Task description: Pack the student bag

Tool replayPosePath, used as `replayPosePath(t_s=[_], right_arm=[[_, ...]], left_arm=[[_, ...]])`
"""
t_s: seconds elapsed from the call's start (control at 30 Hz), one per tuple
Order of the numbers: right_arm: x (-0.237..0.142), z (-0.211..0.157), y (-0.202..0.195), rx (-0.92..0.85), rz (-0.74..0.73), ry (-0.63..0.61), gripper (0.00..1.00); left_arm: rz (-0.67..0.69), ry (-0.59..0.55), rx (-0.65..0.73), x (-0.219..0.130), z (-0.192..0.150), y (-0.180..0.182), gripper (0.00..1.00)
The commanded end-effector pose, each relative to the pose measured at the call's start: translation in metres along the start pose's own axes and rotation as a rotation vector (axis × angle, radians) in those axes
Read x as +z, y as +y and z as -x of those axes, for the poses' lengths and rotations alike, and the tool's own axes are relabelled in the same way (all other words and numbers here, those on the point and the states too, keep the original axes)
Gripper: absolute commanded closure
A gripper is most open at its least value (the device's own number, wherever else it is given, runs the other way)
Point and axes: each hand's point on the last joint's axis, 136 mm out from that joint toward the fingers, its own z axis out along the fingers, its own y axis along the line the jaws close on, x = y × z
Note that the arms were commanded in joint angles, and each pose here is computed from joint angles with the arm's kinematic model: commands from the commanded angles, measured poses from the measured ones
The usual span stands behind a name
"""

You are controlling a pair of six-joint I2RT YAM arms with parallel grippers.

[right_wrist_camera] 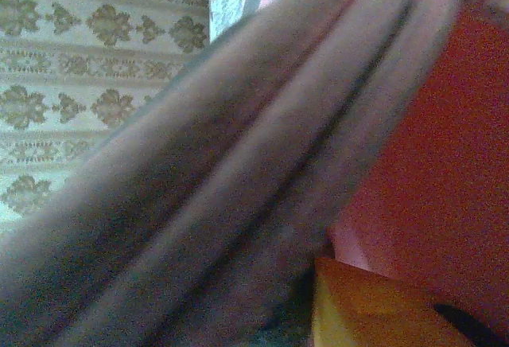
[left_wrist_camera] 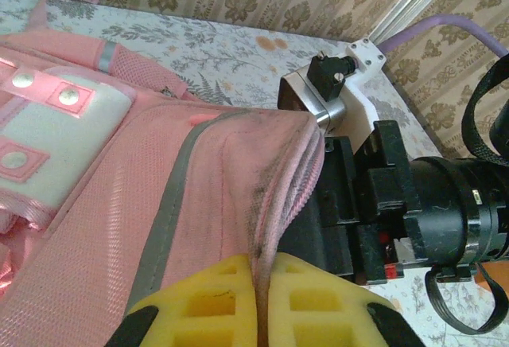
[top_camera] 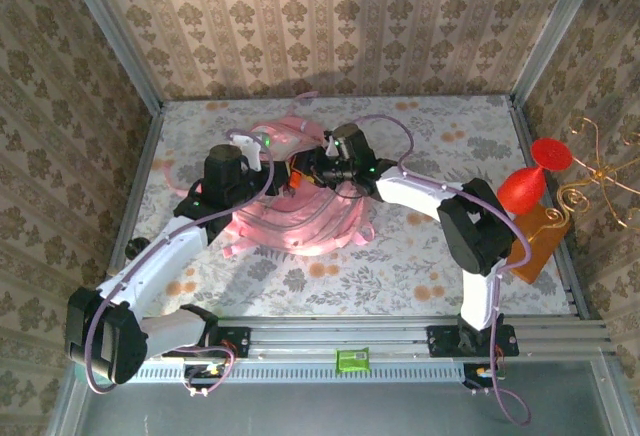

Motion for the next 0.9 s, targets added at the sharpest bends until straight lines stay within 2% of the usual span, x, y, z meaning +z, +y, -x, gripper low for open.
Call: replayPosePath(t_s=[0.0,0.13,0.7,0.87], right_arm=[[0.004,0.014,-0.006,-0.014,-0.041,-0.049,0.55],[-0.006,0.01,-0.008,-0.039,-0.056,-0.039,0.48],[-0.092,-0.015,0.0,-0.251,-0.067,-0.003,0.39],[-0.117,-0.01,-0.048,-0.303,-0.322,-0.071,0.39]], left_arm=[[-0.072,-0.13,0.057,-0.011,0.039,-0.025,1.0],[-0.066,-0.129,0.062,-0.01,0.038,-0.023,1.0],[-0.049,-0.109,0.053,-0.004,0.032,-0.017,1.0],[-0.05,-0.09,0.042,0.0,0.023,-0.015,1.0]])
